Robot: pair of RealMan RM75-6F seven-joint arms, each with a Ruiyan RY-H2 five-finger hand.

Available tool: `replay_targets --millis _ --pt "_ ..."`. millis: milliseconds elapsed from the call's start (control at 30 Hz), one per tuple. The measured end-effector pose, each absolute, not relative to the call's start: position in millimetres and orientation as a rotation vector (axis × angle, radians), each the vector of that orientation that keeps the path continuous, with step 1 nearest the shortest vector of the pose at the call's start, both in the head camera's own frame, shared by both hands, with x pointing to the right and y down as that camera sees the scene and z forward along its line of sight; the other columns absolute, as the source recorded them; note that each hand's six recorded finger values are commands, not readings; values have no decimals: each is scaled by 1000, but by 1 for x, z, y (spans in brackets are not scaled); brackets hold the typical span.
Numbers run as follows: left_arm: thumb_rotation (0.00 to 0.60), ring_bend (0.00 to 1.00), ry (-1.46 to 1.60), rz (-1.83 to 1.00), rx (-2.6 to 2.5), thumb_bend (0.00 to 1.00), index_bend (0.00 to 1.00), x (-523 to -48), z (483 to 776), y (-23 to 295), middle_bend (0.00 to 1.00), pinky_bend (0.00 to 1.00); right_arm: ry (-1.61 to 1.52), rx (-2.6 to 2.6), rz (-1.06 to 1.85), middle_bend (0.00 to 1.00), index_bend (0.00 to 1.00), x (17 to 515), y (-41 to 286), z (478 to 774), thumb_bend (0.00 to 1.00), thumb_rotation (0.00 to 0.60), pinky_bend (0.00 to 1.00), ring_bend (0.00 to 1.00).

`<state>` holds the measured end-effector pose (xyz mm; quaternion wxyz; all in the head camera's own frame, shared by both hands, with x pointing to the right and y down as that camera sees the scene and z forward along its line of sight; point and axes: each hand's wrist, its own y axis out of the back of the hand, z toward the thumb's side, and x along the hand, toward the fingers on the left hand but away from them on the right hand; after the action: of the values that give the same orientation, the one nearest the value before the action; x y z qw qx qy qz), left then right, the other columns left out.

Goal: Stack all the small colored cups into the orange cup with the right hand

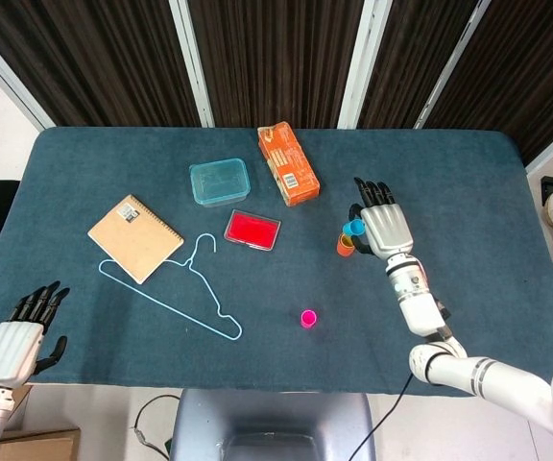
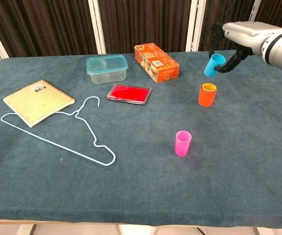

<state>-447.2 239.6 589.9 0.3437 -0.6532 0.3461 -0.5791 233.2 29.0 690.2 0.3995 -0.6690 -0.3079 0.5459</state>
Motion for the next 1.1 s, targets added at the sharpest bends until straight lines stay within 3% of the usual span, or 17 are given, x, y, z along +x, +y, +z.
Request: replay_targets --millis 267,400,667,900,1100 --pt "600 0 905 -1504 -1696 447 0 -449 588 241 0 131 -728 -1702 1428 75 667 232 39 713 441 600 0 0" --pt "600 0 906 -1504 -1696 447 0 -449 589 241 0 131 -714 -1711 1433 75 614 231 42 718 441 600 0 0" --pt "600 0 914 -1502 -1696 447 0 -450 587 240 0 131 -692 -1731 1455 0 195 234 46 719 441 600 0 0" --pt "600 0 913 -1502 -1695 447 0 -450 588 240 0 131 -684 -1852 1333 0 223 215 67 694 441 600 0 0" --pt "600 0 908 -1498 -1698 447 0 -448 588 242 0 131 -493 -1998 1122 0 280 180 124 664 441 600 0 0"
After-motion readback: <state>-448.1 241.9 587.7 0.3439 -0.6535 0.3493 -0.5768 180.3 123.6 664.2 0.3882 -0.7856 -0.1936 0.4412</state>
